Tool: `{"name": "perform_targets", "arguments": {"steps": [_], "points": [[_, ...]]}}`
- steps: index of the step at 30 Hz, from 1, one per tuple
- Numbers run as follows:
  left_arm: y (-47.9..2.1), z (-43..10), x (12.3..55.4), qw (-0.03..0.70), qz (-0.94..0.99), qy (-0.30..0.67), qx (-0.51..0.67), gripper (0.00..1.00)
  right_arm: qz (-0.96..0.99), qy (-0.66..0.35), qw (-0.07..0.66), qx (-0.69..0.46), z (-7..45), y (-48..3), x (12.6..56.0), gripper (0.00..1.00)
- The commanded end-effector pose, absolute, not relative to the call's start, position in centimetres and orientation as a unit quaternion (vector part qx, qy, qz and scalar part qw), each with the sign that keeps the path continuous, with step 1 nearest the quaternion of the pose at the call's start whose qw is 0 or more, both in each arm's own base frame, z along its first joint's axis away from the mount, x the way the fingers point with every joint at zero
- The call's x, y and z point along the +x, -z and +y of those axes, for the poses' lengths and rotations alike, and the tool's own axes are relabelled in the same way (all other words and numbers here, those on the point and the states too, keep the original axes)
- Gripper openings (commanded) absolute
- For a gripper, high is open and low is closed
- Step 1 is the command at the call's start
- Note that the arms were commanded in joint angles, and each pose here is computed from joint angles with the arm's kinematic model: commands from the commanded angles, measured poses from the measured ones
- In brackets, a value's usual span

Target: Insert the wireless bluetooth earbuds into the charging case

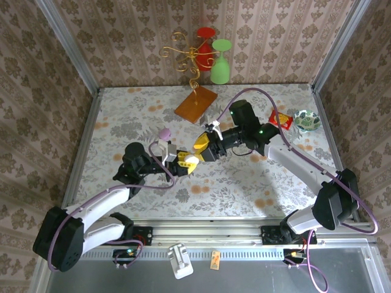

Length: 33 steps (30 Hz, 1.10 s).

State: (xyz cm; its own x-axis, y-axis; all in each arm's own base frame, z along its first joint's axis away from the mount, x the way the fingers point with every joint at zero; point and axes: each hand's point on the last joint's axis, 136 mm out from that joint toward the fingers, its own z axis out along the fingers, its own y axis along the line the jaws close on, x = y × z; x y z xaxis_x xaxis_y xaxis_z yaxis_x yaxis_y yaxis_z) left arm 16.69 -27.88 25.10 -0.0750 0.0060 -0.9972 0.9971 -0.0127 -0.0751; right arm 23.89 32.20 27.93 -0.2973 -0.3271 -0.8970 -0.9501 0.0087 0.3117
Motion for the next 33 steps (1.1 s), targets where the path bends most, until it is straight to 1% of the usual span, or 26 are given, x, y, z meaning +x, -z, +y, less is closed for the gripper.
{"name": "perform_targets", "arguments": {"steps": [1, 7, 10, 12, 15, 16, 18, 21, 22, 26, 30, 32, 33], "points": [[-27.3, -28.3, 17.2, 0.500, 0.493, 0.512, 0.495, 0.00, 0.619, -0.512, 0.292, -0.518, 32.7, -27.7, 22.3, 0.47], [-27.1, -28.5, 17.9, 0.501, 0.500, 0.508, 0.491, 0.00, 0.622, -0.511, 0.285, -0.521, 32.8, -27.0, 22.3, 0.47], [-26.8, -28.4, 18.3, 0.502, 0.504, 0.504, 0.490, 0.00, 0.615, -0.517, 0.283, -0.523, 32.8, -27.2, 22.1, 0.54], [-26.7, -28.3, 18.6, 0.502, 0.507, 0.503, 0.487, 0.00, 0.613, -0.518, 0.285, -0.525, 32.8, -27.4, 21.9, 0.56], [-26.8, -28.3, 19.0, 0.506, 0.508, 0.502, 0.484, 0.00, 0.608, -0.523, 0.281, -0.527, 32.7, -27.4, 21.5, 0.55], [-26.9, -28.4, 19.1, 0.506, 0.506, 0.504, 0.484, 0.00, 0.611, -0.522, 0.280, -0.526, 32.7, -27.2, 21.6, 0.54], [-27.0, -28.4, 19.1, 0.504, 0.504, 0.508, 0.484, 0.00, 0.623, -0.513, 0.277, -0.522, 32.7, -26.5, 22.0, 0.47], [-27.2, -28.5, 19.1, 0.503, 0.503, 0.511, 0.483, 0.00, 0.629, -0.511, 0.270, -0.519, 32.9, -26.1, 22.3, 0.42], [-27.2, -28.5, 19.1, 0.503, 0.503, 0.512, 0.482, 0.00, 0.631, -0.510, 0.268, -0.519, 32.9, -25.9, 22.4, 0.39], [-27.4, -28.5, 19.1, 0.506, 0.501, 0.512, 0.480, 0.00, 0.640, -0.495, 0.271, -0.521, 32.9, -25.5, 22.9, 0.35], [-27.6, -28.5, 19.3, 0.512, 0.500, 0.510, 0.477, 0.00, 0.649, -0.478, 0.275, -0.524, 32.6, -25.1, 23.2, 0.28], [-27.4, -28.4, 19.5, 0.512, 0.503, 0.509, 0.475, 0.04, 0.652, -0.473, 0.278, -0.522, 32.6, -25.1, 23.4, 0.25], [-27.4, -28.4, 19.6, 0.513, 0.505, 0.508, 0.473, 0.11, 0.654, -0.473, 0.282, -0.519, 32.5, -25.2, 23.6, 0.25]]}}
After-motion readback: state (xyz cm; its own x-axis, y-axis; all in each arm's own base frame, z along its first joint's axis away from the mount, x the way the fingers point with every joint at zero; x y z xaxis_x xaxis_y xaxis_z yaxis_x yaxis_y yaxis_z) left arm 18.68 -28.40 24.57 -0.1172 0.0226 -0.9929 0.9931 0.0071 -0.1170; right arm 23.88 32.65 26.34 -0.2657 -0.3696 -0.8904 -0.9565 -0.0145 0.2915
